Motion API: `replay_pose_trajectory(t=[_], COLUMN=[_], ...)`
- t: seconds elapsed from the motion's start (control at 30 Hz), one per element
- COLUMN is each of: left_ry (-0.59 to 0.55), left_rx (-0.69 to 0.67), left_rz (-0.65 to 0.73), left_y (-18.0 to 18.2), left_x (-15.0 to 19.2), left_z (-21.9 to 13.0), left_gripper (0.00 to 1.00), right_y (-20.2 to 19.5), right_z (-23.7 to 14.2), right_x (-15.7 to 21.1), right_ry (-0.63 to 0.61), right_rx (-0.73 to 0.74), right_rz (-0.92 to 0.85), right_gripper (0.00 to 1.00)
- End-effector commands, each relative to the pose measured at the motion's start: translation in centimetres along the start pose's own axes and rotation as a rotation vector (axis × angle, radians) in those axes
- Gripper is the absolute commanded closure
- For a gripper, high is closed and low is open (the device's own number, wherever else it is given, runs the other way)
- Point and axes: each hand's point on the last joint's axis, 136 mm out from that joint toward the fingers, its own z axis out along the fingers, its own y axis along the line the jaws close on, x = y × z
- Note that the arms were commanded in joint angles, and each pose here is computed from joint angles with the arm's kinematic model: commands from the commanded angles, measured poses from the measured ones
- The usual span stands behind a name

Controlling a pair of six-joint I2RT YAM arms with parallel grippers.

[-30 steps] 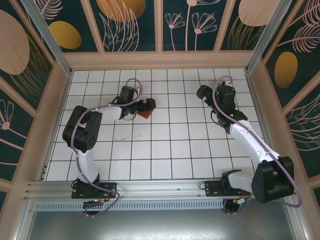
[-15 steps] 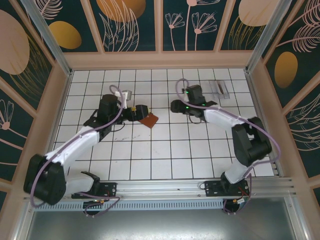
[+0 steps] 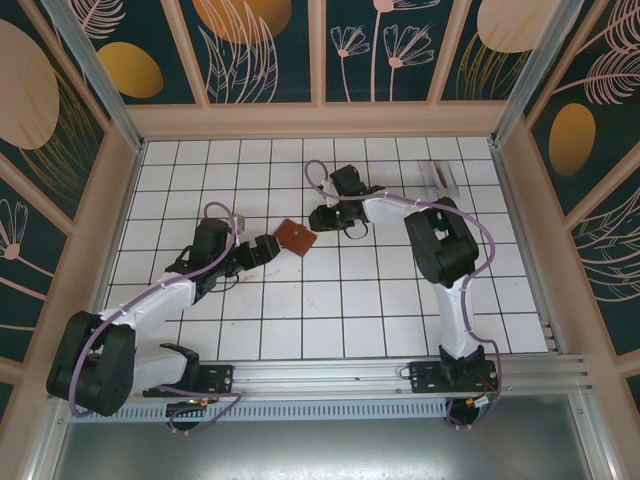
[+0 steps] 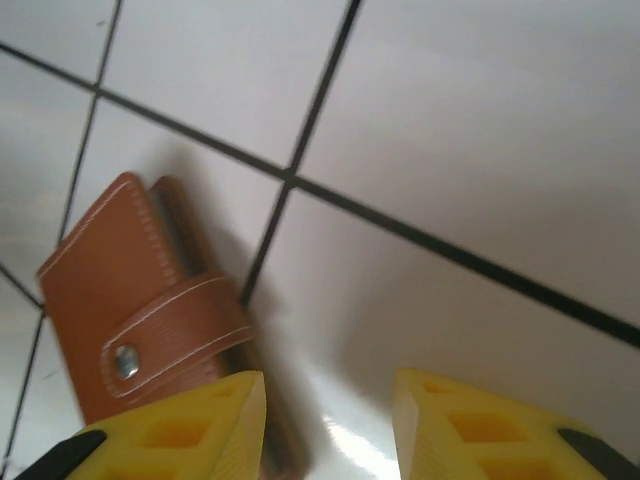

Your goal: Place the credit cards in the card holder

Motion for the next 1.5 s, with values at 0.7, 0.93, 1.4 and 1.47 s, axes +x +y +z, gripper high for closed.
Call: replay_pose_trajectory(t=[0.7, 0.93, 1.4, 1.47], left_ry=[0.062, 0.058, 0.094, 0.109], left_rx=[0.041, -0.011, -0.056, -0.003], left_rz=[-0.125, -0.093, -0.05, -0.049], left_y=[1.3, 2.2, 3.5, 2.6], left_x=[-0.8, -2.2, -4.6, -4.5], left_z=[6.4, 8.0, 10.4, 10.5], left_gripper=[0.47, 0.51, 0.51, 0.53], right_y=[6.5, 5.9, 5.9, 6.0], right_z=[-0.3, 0.3, -2.0, -1.8], right_x=[5.9, 6.5, 3.0, 2.6], right_ry=[0.171, 0.175, 0.057, 0.043], right_rx=[-0.318, -0.3, -0.295, -0.303], right_rz=[0.074, 0.088, 0.104, 0.122], right_gripper=[0.92, 0.96, 0.72, 0.7])
